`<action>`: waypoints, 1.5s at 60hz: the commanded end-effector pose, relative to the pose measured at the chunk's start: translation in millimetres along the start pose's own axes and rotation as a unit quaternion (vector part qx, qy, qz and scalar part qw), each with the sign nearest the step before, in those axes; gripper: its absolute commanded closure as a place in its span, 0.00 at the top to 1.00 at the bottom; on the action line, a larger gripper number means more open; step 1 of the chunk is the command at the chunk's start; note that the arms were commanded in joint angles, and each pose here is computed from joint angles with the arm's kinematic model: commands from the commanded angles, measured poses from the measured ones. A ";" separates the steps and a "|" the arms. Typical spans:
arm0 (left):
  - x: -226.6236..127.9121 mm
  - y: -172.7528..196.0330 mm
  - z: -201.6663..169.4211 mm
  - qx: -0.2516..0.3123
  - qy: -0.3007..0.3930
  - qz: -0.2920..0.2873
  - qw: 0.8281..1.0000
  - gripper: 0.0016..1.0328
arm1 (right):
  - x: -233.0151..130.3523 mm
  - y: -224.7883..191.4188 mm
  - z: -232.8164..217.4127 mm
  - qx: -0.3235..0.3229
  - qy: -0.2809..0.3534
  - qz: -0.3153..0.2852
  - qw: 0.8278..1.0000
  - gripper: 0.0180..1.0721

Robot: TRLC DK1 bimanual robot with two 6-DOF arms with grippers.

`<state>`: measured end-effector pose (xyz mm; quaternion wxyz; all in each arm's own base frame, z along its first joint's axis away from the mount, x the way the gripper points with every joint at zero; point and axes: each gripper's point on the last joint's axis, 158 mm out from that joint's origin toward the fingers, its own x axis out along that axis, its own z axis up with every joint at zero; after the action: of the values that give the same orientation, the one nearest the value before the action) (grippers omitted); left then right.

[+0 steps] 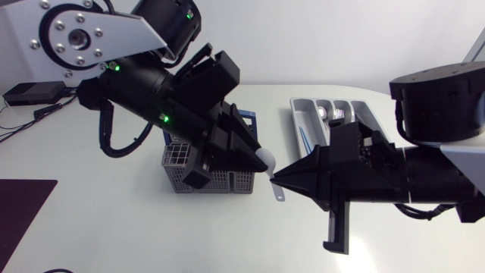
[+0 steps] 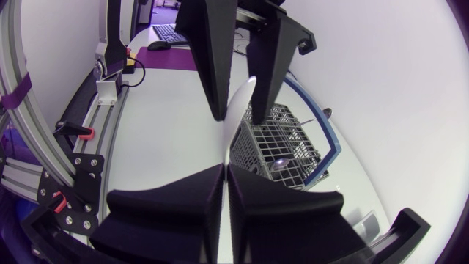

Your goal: Unload the cutlery basket into the drawer organizer.

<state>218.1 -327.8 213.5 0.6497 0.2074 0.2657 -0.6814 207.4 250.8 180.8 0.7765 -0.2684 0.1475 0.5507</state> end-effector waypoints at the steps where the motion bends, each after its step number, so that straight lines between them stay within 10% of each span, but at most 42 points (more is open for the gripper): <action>1: -10.6 15.4 15.5 -0.014 -0.024 0.017 0.999 0.82 | -0.8 2.9 -6.1 0.004 0.005 0.001 1.000 0.06; 22: -30.6 60.1 -3.1 -0.073 -0.036 0.085 0.993 0.92 | -21.4 -15.5 -53.6 0.003 0.048 -0.050 0.998 0.06; 51: 7.2 71.1 -57.7 0.174 0.136 0.120 0.968 0.92 | -68.2 -86.4 -151.8 -0.044 0.164 -0.228 0.959 0.06; 90: 32.5 85.0 -77.2 0.267 0.234 0.048 0.934 0.92 | -89.7 -150.5 -279.6 -0.097 0.297 -0.320 0.894 0.06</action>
<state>291.9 -301.5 128.4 0.5409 0.5251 0.2155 -0.6207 335.7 -13.8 50.1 0.8143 -0.5102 0.2172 0.1713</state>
